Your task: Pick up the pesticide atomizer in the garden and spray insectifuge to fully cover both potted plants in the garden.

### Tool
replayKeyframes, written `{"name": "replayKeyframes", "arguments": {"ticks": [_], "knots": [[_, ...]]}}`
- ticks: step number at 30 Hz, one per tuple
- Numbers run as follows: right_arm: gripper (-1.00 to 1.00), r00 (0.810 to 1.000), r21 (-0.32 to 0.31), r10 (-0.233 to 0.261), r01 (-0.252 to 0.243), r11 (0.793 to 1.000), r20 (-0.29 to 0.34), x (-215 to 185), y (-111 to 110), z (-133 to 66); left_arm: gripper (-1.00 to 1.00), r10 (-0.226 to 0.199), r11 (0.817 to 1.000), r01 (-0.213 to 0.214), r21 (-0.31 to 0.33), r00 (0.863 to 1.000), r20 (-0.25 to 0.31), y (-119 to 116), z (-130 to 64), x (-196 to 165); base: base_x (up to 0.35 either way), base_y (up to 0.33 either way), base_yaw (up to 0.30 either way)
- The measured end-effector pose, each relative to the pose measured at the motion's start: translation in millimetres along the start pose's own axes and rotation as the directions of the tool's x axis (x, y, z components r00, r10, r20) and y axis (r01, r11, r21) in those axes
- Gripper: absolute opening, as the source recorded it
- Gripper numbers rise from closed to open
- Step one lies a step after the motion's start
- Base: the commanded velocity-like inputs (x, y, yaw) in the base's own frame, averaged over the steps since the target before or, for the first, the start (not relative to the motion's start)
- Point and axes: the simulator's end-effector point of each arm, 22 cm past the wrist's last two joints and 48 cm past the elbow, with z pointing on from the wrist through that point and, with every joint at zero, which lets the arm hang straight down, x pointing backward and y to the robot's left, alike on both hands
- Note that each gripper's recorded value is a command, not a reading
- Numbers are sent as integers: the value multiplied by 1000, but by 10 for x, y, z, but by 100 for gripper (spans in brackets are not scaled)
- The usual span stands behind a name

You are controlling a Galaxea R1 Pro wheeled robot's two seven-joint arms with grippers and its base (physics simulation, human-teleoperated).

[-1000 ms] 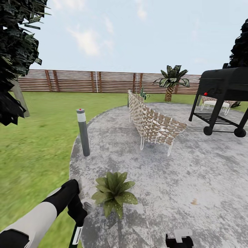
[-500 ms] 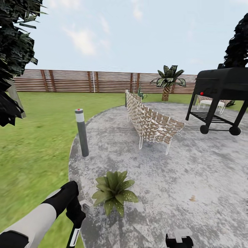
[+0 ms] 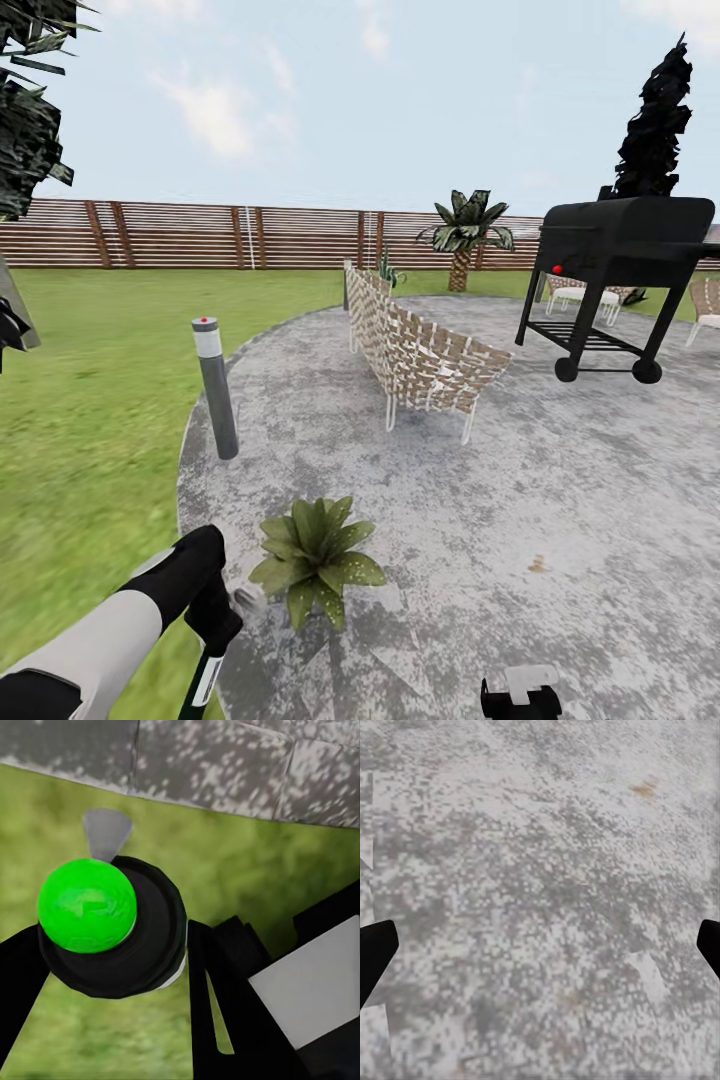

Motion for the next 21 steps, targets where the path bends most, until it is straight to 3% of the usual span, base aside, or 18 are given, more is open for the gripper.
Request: {"name": "replayKeyframes", "arguments": {"ticks": [7,16,21], "knots": [[100,1000,0,-1,1,1000,0,-1,1,-1,-100,0,1000,0,8,1000,2,-32,7,-11,69,166,0],[100,1000,0,-1,1,1000,1,-3,0,-2,-100,6,1000,-6,13,1000,6,-72,10,-36,221,200,-2],[100,1000,0,0,0,1000,1,-5,-2,-1,-100,10,1000,-10,11,1000,7,-70,7,-41,109,8,-220]]}}
